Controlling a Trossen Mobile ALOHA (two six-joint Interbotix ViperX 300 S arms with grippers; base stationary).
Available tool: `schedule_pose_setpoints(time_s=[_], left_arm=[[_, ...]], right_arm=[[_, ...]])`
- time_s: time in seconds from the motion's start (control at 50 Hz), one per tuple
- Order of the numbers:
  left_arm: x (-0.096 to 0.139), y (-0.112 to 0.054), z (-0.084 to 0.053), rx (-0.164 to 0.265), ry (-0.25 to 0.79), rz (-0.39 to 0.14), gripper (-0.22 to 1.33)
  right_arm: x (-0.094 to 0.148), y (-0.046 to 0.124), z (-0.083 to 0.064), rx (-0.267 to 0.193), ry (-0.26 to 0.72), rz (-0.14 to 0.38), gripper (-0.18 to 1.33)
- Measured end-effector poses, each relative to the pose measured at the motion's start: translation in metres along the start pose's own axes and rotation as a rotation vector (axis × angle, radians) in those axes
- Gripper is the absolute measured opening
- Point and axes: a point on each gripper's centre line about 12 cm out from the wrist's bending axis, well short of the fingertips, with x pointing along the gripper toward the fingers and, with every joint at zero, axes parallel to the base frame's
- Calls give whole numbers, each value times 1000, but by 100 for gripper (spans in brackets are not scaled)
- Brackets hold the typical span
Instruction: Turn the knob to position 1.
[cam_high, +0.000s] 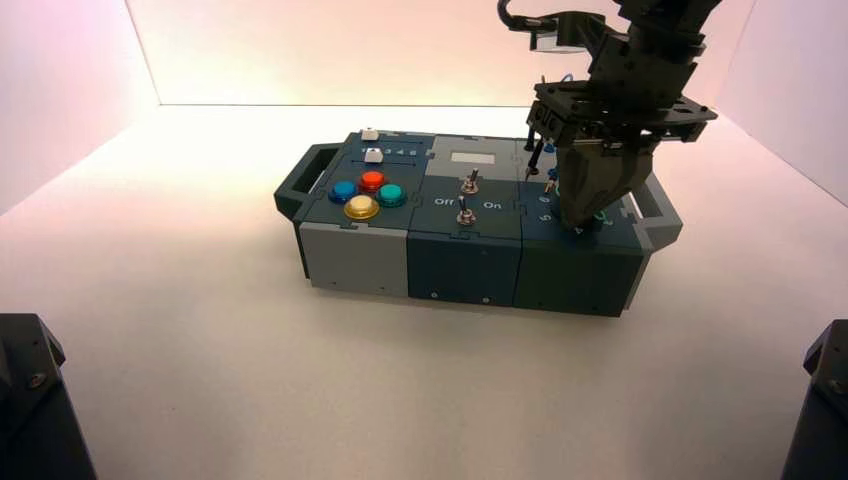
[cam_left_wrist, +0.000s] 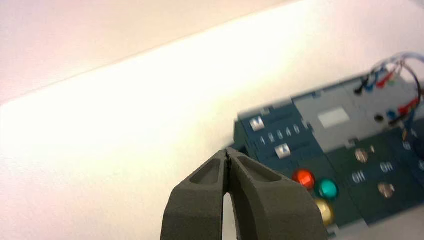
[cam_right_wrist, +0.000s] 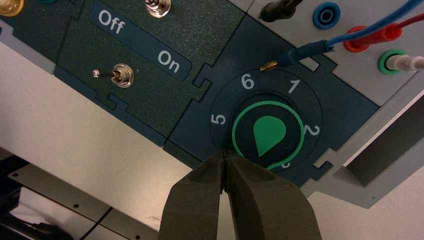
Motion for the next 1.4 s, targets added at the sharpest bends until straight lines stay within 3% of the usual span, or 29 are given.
schedule_pose_setpoints(time_s=[0.24, 0.58, 1.06, 1.4], left_arm=[[18, -7, -3, 24, 123, -42, -17], [18, -9, -5, 36, 151, -55, -17], [25, -17, -6, 55, 232, -92, -17], [27, -19, -7, 58, 253, -100, -17]], right_arm=[[-2, -5, 0, 21, 5, -3, -15], [-8, -14, -1, 46, 7, -12, -14], [-20, -15, -2, 44, -14, -11, -14], [-15, -17, -15, 59, 20, -11, -14]])
